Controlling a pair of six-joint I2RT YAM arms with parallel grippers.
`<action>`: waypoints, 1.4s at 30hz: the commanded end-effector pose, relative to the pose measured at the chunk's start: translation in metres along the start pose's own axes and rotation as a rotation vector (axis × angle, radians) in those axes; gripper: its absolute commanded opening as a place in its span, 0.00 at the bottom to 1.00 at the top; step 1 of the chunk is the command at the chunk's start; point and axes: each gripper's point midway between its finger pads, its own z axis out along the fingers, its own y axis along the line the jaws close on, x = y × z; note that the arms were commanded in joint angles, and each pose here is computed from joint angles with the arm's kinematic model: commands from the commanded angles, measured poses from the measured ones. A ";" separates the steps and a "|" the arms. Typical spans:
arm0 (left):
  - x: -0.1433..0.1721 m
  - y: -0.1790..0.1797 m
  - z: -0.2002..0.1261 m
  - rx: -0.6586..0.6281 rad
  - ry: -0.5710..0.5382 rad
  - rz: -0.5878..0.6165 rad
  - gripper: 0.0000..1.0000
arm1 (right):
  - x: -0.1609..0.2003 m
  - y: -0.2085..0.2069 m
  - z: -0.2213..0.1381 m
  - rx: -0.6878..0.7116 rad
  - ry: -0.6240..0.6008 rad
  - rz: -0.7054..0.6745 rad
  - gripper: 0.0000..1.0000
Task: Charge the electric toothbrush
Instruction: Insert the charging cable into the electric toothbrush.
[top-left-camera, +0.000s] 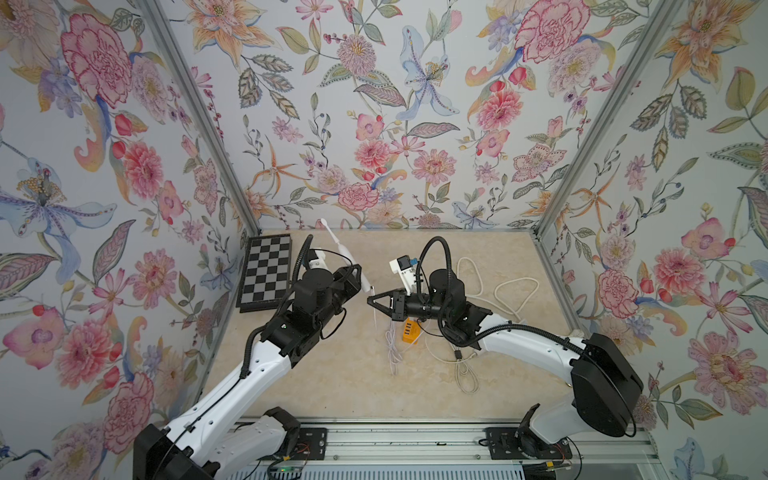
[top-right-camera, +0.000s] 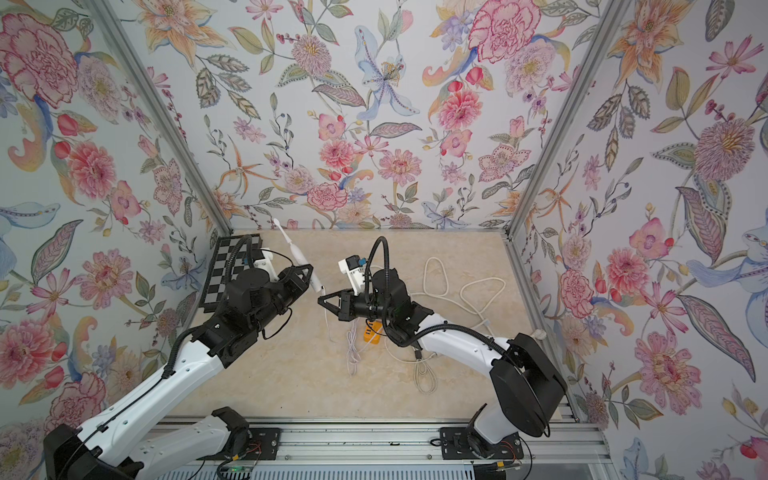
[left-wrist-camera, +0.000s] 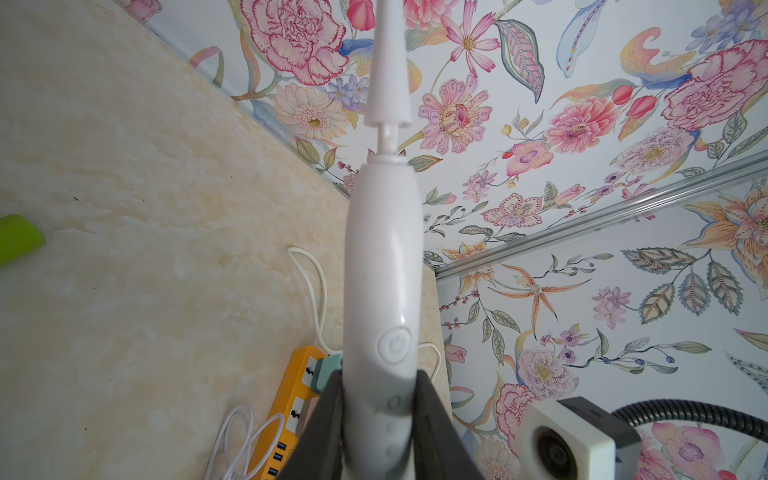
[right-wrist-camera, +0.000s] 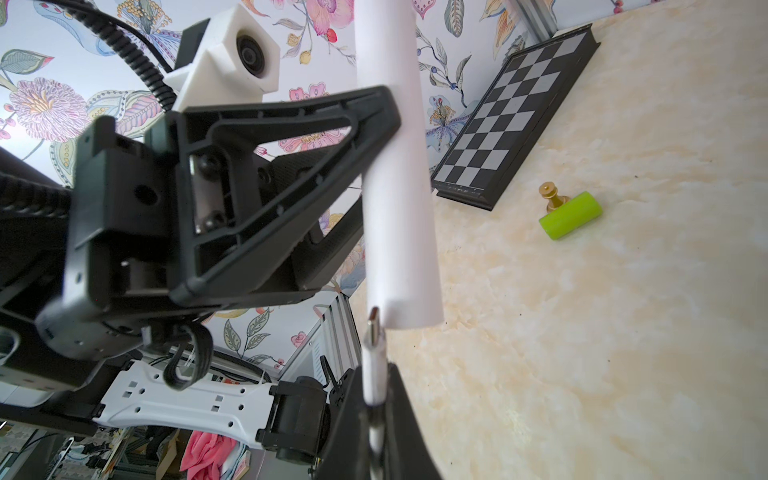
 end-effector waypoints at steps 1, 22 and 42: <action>-0.011 -0.001 -0.006 0.004 -0.048 -0.036 0.00 | 0.008 -0.001 0.002 0.005 0.023 -0.021 0.00; 0.002 -0.004 0.000 0.045 0.013 -0.048 0.00 | -0.003 -0.002 0.006 0.007 0.031 -0.045 0.00; -0.002 -0.002 -0.002 0.022 0.001 -0.037 0.00 | -0.007 -0.001 0.000 0.014 0.005 -0.055 0.00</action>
